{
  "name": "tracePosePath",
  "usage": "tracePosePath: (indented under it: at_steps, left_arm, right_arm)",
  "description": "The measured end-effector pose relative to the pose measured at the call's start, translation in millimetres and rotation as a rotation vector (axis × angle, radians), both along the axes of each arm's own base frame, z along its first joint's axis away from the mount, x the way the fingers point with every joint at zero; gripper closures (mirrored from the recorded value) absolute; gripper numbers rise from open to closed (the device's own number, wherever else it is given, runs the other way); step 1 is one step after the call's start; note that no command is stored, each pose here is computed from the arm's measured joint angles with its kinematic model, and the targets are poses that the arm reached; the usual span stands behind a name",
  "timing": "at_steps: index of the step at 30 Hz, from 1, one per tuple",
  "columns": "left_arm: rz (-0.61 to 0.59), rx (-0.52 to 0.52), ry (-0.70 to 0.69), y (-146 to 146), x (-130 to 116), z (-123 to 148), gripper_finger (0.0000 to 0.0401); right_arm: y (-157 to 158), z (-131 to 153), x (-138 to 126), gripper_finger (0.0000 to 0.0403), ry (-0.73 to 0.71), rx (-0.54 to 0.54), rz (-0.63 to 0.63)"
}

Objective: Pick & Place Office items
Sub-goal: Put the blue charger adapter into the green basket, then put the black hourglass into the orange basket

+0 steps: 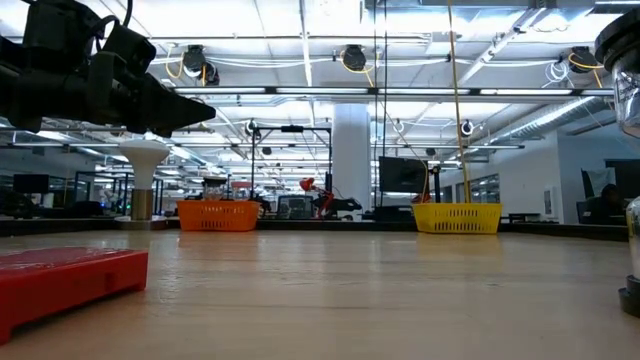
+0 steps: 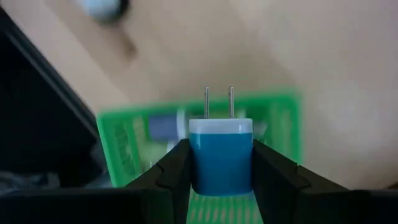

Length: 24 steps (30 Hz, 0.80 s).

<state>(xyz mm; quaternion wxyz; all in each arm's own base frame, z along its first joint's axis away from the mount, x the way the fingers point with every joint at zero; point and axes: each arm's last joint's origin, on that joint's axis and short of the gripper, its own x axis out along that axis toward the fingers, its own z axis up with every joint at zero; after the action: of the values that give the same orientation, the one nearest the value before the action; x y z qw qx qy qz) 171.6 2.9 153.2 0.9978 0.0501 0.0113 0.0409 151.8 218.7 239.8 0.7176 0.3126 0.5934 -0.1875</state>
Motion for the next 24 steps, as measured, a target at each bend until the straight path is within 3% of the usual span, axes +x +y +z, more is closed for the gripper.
tracePosePath:
  at_steps: [10, 24]
  left_arm:
    - [0.000, 0.000, 0.000, 0, 0, 0, 0.0370]
    - [0.000, 0.000, -0.002, 0, 0, 0, 0.0370]
  right_arm:
    - [30, -35, -7, 0.0265, 0.228, 0.052, 0.017]
    - [22, -28, -2, 0.0205, 0.228, 0.068, -0.005]
